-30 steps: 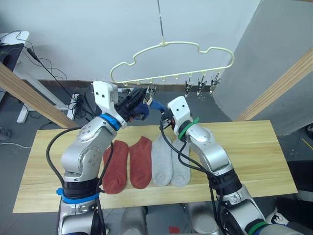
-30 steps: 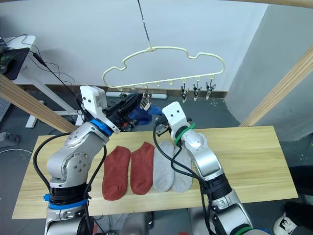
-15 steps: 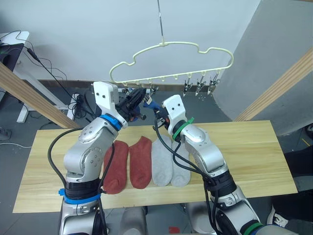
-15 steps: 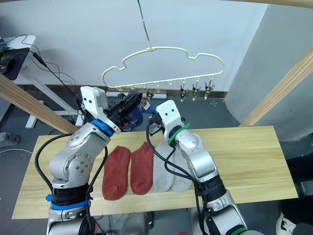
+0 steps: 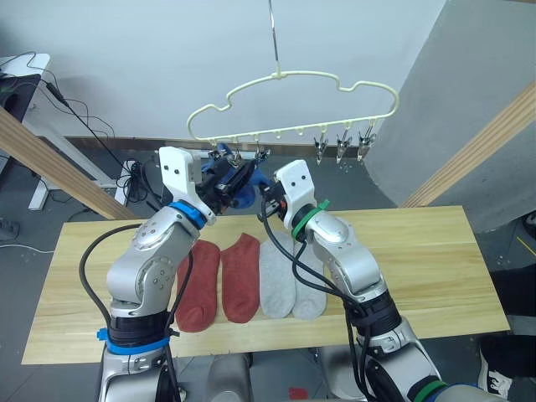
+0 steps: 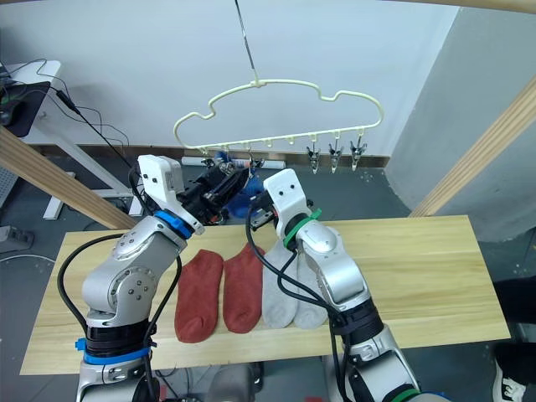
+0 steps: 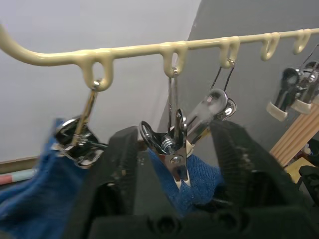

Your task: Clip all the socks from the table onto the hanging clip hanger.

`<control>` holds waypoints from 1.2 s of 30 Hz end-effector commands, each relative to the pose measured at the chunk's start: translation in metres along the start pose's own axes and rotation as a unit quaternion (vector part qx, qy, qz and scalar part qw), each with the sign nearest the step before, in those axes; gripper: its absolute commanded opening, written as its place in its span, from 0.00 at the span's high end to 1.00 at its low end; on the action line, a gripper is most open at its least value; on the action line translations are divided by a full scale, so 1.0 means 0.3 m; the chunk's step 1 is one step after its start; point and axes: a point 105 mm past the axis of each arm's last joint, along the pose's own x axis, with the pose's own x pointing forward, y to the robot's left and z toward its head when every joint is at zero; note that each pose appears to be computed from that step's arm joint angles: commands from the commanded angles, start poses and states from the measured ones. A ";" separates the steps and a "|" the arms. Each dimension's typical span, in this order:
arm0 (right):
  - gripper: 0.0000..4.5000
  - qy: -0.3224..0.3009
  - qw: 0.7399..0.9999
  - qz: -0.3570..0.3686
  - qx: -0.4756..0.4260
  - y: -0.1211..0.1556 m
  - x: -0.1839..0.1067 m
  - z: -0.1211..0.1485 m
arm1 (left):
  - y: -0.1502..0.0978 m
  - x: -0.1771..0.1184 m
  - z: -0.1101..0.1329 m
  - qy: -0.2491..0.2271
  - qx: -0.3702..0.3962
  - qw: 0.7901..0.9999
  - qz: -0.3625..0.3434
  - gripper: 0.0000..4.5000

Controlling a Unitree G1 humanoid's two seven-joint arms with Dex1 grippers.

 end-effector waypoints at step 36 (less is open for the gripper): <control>0.41 -0.009 0.986 0.101 -0.134 -0.129 -0.380 0.156 | -0.088 -0.017 -0.043 -0.076 0.191 0.979 -0.010 0.39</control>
